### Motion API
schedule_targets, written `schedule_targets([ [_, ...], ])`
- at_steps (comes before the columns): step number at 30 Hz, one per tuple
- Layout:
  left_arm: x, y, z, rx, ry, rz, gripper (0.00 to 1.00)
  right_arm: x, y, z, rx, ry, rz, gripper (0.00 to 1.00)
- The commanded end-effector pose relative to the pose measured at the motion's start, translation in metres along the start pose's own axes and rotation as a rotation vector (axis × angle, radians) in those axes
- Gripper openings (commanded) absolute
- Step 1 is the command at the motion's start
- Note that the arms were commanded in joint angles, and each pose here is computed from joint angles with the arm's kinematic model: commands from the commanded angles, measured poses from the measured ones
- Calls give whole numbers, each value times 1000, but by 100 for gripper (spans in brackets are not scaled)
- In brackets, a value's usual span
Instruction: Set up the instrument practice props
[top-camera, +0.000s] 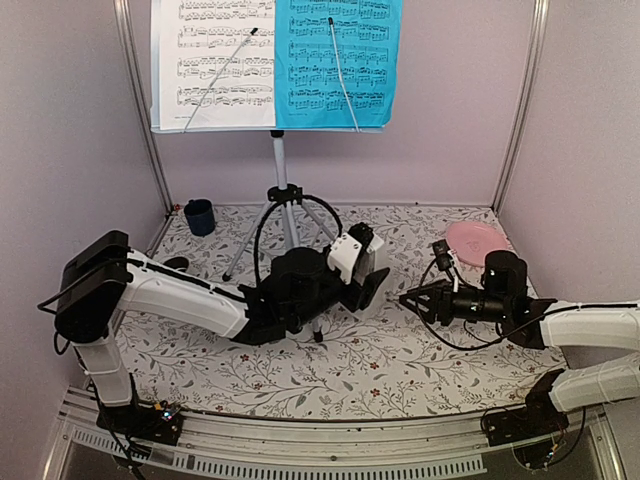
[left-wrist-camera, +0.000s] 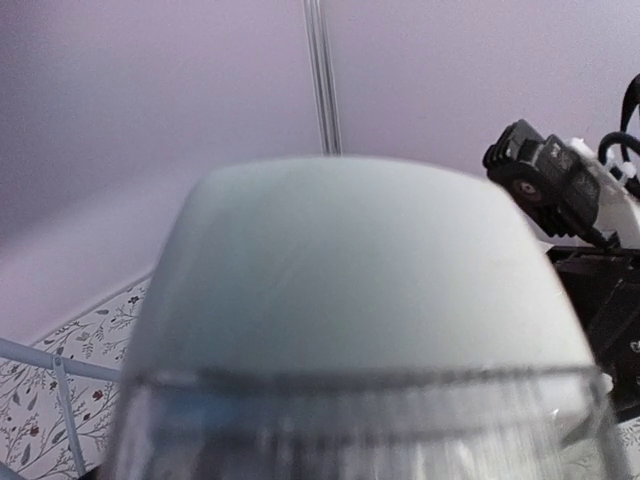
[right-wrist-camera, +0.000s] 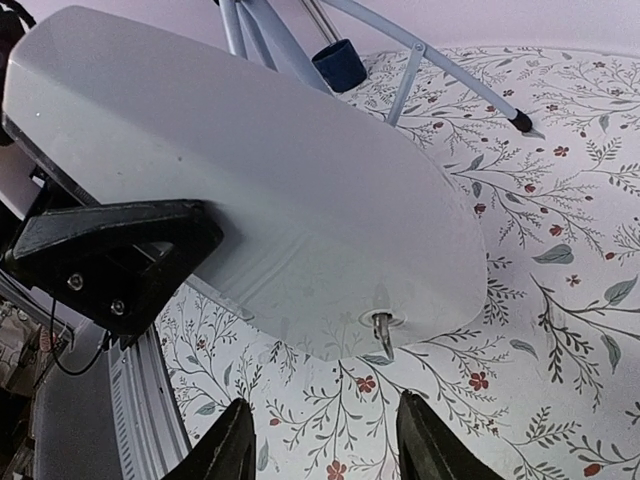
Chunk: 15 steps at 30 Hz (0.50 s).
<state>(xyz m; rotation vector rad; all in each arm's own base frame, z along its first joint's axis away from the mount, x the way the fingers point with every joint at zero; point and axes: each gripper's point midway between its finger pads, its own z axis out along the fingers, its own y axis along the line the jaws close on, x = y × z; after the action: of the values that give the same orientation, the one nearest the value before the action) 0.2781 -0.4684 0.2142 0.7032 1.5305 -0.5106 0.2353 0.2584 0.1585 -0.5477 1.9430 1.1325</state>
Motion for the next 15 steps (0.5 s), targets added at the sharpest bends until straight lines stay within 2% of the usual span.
schedule_targets([
  [1,-93,7,-22,-8,-247,-79,12,-17,2,11,19,-26,-55,47],
  [15,-99,3,-28,10,-283,-68,8,-26,4,31,10,-15,-58,38],
])
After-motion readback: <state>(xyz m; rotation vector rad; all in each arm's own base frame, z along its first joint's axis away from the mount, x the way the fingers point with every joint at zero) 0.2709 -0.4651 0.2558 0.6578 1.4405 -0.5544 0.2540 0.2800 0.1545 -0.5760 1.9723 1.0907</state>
